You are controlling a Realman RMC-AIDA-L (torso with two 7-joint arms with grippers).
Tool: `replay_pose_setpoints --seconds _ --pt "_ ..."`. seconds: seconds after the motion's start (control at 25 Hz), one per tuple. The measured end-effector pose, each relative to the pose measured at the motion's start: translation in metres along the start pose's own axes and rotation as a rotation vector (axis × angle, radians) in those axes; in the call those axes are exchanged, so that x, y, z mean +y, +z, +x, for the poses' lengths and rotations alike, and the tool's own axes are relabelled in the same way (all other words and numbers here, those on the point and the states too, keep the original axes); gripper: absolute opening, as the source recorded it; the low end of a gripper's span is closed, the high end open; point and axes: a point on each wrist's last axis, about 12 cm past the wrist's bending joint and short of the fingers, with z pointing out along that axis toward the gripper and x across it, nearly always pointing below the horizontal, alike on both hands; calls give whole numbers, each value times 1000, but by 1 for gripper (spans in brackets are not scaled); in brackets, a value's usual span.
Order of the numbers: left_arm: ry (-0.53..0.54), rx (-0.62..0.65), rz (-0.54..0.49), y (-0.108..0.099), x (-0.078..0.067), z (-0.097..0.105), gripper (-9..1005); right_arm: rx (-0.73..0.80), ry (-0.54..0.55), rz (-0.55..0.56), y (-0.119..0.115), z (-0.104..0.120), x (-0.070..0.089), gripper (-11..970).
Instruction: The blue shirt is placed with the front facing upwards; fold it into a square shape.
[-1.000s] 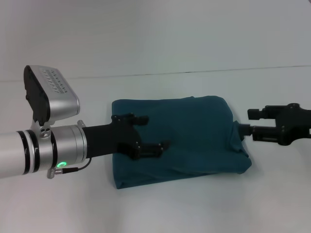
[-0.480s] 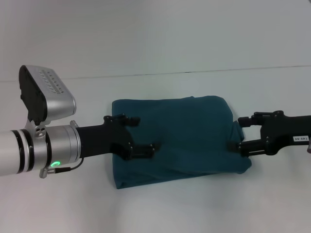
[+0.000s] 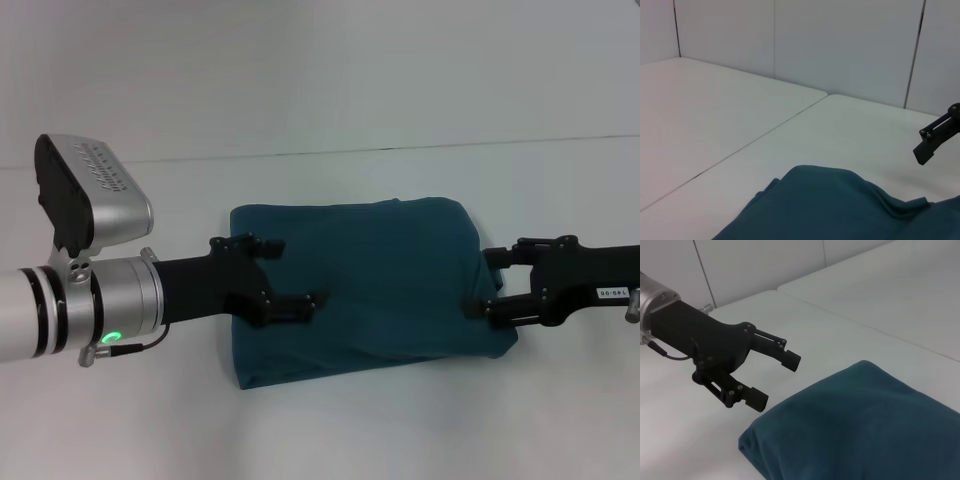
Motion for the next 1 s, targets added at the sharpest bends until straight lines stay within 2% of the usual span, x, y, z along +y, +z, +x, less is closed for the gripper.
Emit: replay_pose_setpoints --seconds 1.0 --pt "-11 6 -2 -1 -2 5 907 -14 7 -8 2 1 1 922"
